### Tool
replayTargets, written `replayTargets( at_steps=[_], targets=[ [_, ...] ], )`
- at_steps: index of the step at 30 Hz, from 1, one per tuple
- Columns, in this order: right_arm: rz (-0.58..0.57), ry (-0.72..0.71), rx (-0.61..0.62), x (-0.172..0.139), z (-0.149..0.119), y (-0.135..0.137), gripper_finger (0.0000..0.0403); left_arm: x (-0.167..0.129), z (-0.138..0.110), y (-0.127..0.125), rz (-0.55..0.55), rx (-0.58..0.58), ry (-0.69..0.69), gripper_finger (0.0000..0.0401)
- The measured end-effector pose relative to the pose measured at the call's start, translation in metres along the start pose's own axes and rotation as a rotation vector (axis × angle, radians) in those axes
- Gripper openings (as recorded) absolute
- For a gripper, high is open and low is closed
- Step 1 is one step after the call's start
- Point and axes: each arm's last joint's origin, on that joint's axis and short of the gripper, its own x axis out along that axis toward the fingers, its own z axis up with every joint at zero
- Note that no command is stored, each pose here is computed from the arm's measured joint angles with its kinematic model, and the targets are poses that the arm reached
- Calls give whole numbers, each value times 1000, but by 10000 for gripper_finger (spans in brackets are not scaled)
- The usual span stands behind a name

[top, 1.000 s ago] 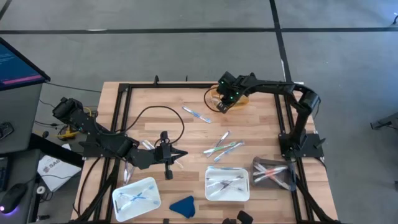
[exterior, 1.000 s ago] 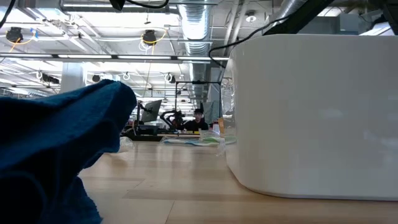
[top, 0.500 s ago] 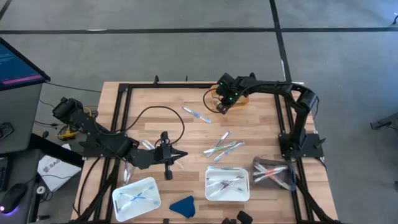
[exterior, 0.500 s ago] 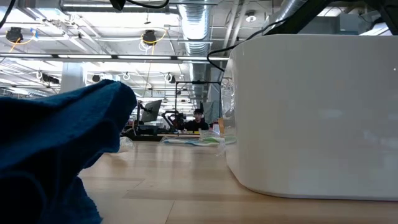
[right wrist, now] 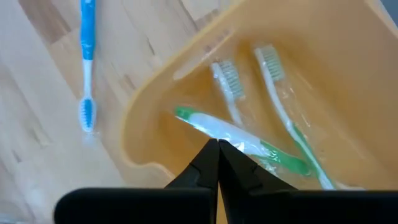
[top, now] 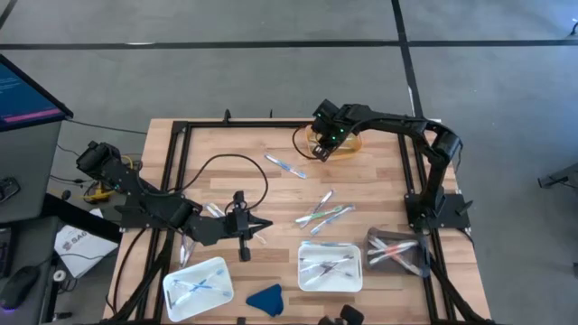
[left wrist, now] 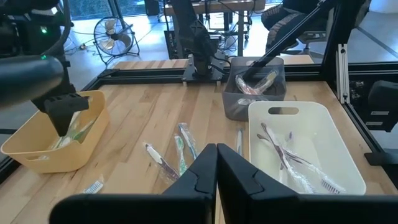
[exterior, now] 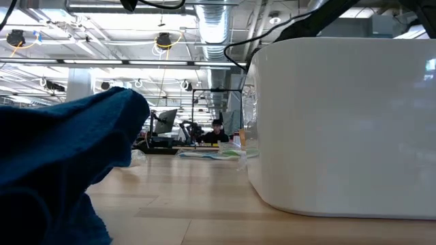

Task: Pick & Place Toothbrushes
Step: Put the blue toothbrush into the left white bin

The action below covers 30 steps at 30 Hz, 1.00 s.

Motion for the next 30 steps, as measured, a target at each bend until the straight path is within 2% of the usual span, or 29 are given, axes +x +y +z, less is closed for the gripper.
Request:
replayTargets(
  at_steps=[15, 30],
  targets=[
    [31, 10, -90, -18, 3, 33, 0, 0, 0, 0, 0, -8, 0, 4],
    [105, -202, -252, -103, -13, 92, 0, 0, 0, 0, 0, -9, 0, 4]
  ],
)
